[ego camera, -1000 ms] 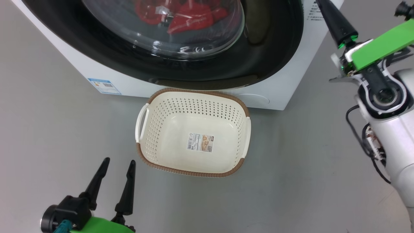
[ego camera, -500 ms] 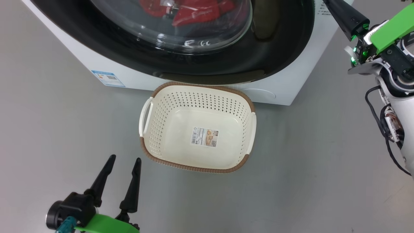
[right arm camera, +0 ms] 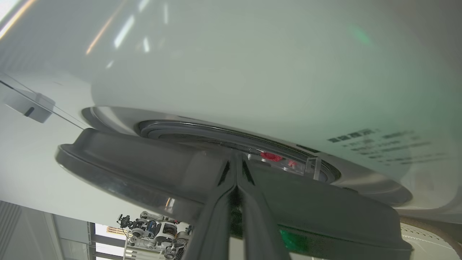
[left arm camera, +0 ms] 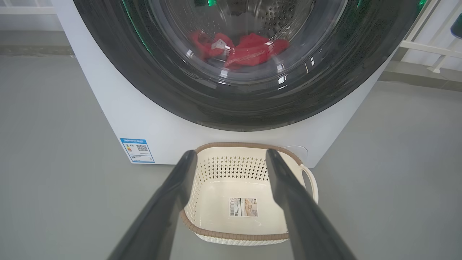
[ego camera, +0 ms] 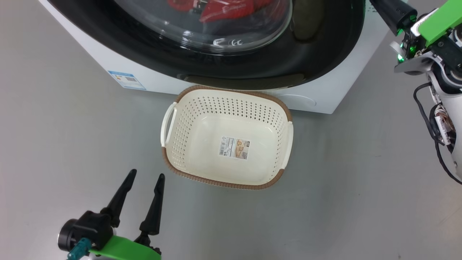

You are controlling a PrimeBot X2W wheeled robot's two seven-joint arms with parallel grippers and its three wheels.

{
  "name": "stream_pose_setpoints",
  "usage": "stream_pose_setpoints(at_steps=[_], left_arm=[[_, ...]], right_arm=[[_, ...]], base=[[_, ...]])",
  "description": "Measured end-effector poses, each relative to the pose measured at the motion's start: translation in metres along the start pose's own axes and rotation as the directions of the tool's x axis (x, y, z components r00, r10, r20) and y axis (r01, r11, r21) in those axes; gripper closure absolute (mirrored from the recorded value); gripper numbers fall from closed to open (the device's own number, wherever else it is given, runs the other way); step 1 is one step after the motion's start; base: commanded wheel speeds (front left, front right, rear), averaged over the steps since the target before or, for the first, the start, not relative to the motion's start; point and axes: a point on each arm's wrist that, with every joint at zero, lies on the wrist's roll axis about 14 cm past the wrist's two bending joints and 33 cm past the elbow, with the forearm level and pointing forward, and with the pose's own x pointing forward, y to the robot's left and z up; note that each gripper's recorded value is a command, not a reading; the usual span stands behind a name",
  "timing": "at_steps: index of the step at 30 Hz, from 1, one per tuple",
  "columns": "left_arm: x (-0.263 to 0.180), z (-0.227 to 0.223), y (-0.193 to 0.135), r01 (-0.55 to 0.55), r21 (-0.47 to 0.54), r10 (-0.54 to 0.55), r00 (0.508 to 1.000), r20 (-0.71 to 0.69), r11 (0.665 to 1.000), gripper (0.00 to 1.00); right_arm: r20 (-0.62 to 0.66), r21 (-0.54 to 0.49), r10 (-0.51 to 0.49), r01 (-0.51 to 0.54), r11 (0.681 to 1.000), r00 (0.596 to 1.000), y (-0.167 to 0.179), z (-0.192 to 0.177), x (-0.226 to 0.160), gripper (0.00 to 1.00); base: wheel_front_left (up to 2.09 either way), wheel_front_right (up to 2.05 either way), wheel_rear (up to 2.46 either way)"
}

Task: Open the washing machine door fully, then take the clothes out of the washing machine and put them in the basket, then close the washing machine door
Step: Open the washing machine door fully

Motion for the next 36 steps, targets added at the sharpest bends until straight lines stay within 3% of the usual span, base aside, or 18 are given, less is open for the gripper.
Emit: stream_pose_setpoints(at_steps=[17, 36], left_arm=[[0.003, -0.001, 0.001, -0.006, -0.002, 0.006, 1.0, -0.005, 1.0, 0.0], [0.002, 0.025, -0.007, 0.015, -0.031, -0.013, 0.997, 0.079, 0.999, 0.0]], right_arm=[[-0.08, -0.02, -0.021, 0.02, 1.0, 0.997, -0.007, -0.01, 0.015, 1.0], [-0.243, -0.08, -0.014, -0.005, 0.997, 0.97, 0.016, -0.061, -0.016, 1.0]], base=[[0.0, 0.0, 0.0], [0.0, 0.0, 0.0]])
